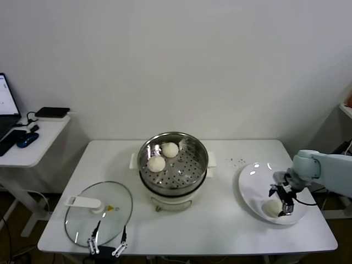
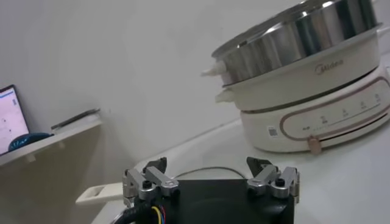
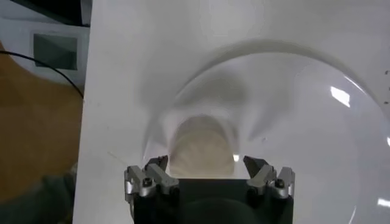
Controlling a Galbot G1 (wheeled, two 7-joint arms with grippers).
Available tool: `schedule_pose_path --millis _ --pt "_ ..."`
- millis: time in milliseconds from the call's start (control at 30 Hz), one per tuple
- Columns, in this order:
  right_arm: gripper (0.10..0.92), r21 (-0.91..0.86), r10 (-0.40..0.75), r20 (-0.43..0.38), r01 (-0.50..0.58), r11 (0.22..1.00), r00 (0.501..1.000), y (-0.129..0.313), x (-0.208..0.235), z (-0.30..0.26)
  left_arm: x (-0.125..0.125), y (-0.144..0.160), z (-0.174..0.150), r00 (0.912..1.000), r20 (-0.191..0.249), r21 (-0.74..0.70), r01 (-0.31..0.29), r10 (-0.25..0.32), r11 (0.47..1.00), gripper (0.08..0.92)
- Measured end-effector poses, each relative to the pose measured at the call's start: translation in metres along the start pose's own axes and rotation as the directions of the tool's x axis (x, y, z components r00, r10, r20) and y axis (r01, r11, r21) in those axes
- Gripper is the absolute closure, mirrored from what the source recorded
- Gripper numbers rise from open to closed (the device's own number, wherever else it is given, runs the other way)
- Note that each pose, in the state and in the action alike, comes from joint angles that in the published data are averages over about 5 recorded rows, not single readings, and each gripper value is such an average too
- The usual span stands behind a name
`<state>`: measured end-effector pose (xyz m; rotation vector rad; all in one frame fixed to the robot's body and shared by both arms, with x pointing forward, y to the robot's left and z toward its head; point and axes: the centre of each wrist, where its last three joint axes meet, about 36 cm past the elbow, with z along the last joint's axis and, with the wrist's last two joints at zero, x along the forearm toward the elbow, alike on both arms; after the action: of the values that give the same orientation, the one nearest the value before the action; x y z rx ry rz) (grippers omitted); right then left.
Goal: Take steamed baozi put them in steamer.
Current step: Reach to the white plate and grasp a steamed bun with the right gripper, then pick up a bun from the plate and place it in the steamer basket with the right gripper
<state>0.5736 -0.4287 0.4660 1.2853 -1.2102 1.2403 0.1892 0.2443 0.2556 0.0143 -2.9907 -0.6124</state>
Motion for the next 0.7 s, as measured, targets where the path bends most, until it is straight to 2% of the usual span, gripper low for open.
schedule_pose_path --millis 167,333,433,700 --pt "0.228 -0.006 0.002 0.003 -0.001 1.000 1.000 -0.001 -0.002 0.001 -0.002 0.002 0.000 1.0000 -0.001 -0.001 0.007 -0.007 1.000 0.177" --pt "0.322 -0.013 -0.006 0.009 0.006 1.000 1.000 -0.001 -0.002 0.002 -0.004 0.005 -0.001 0.9999 0.001 -0.004 0.011 -0.011 1.000 0.177" --pt "0.350 -0.012 -0.012 0.014 0.012 1.000 1.000 -0.002 0.000 0.001 -0.004 0.006 -0.001 0.9999 0.002 -0.006 0.012 -0.012 1.000 0.177" --pt "0.370 0.011 -0.016 0.031 0.016 1.000 0.999 -0.011 0.021 -0.008 -0.003 0.008 -0.004 0.9999 0.009 -0.009 0.011 -0.011 1.000 0.177"
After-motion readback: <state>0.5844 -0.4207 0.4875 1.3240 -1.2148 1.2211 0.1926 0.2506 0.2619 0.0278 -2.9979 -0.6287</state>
